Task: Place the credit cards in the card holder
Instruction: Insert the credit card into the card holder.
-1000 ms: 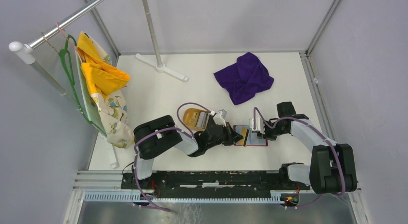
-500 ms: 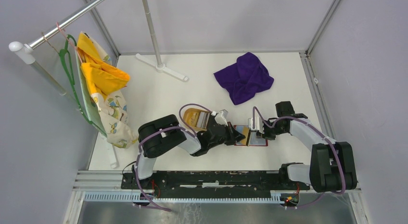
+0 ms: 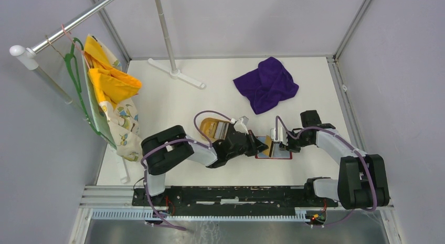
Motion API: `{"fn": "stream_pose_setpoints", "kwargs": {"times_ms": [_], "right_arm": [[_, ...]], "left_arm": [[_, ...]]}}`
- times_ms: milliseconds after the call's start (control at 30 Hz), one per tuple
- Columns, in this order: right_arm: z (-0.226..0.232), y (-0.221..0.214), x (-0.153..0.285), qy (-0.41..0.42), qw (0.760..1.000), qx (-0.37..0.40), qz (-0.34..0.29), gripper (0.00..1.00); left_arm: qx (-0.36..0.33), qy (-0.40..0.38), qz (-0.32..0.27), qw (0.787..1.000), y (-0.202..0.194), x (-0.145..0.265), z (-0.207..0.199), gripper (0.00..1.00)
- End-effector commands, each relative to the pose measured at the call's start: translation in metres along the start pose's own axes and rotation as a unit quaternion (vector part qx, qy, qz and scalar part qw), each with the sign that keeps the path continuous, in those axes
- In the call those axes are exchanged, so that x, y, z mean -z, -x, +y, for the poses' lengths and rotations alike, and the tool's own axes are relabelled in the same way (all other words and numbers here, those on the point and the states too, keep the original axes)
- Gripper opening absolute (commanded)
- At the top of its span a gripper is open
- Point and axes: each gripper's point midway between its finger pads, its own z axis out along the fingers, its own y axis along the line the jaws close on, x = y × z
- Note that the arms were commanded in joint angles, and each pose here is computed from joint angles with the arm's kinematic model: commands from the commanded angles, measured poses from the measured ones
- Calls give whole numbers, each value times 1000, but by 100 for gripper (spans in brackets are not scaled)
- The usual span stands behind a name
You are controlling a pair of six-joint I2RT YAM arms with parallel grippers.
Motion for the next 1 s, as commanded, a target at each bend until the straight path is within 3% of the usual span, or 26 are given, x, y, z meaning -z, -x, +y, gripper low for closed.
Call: {"fn": "stream_pose_setpoints", "kwargs": {"times_ms": [0,167,600,967], "right_arm": [[6,-13,-1,14,999,-9,34,28],[5,-13,-1,13,999,-8,35,28],[6,-14,-2,15,999,-8,39,28],[7,-14,-2,17,999,-9,40,28]], "left_arm": [[-4,-38,-25,999,23,13,-41,2],[14,-48,-19,999,23,11,-52,2],[53,-10,-3,999,11,-10,-18,2],[60,7,-10,998,10,-4,-4,2]]}}
